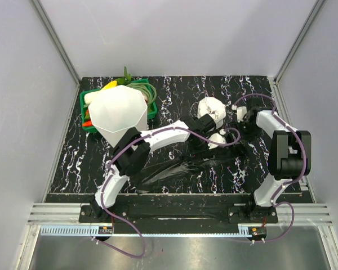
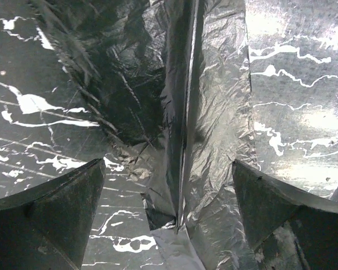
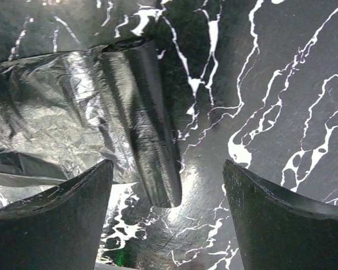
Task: Put the trash bags into the trash bin
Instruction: Unfold the trash bag at the center of the board.
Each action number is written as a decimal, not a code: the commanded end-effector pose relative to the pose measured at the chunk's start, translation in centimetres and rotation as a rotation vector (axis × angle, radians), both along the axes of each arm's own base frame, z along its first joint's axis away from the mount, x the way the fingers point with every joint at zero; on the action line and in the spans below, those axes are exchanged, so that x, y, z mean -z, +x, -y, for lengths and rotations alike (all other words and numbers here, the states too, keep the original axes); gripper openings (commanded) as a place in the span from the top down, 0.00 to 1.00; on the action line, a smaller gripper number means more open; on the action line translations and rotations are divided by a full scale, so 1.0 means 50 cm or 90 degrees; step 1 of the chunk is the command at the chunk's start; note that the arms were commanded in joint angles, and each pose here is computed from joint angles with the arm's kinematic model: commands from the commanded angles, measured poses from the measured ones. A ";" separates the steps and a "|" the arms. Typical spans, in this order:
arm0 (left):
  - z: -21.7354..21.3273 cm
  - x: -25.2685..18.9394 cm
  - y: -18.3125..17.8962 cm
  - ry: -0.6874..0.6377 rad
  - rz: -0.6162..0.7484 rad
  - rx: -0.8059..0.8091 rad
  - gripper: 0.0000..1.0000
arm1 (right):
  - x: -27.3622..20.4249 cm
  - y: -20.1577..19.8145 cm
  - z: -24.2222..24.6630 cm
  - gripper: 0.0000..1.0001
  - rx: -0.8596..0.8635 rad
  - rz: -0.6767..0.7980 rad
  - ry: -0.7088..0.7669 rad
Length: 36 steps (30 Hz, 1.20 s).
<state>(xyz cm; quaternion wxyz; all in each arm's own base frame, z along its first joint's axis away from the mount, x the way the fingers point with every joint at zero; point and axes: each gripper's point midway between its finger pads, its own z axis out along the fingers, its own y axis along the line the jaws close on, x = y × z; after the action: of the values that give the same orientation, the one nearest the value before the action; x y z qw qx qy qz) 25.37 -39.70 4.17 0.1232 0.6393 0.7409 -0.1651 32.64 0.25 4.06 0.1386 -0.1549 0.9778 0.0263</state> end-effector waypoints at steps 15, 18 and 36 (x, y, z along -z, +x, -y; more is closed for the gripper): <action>-0.021 0.090 -0.033 0.069 -0.027 0.036 0.54 | 0.038 0.037 0.023 0.16 -0.009 0.005 0.044; -0.046 0.106 -0.044 0.095 -0.038 0.037 1.00 | 0.035 0.033 0.028 0.16 -0.005 0.007 0.043; -0.275 0.062 0.026 0.262 -0.014 0.066 1.00 | 0.031 -0.017 0.015 0.16 0.013 -0.013 0.067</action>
<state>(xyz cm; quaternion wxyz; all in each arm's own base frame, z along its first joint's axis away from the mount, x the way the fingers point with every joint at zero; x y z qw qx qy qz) 27.73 -33.95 1.68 0.0900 0.6723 0.7266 -0.1092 32.32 0.44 2.31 0.1372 -0.1364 0.9763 0.0973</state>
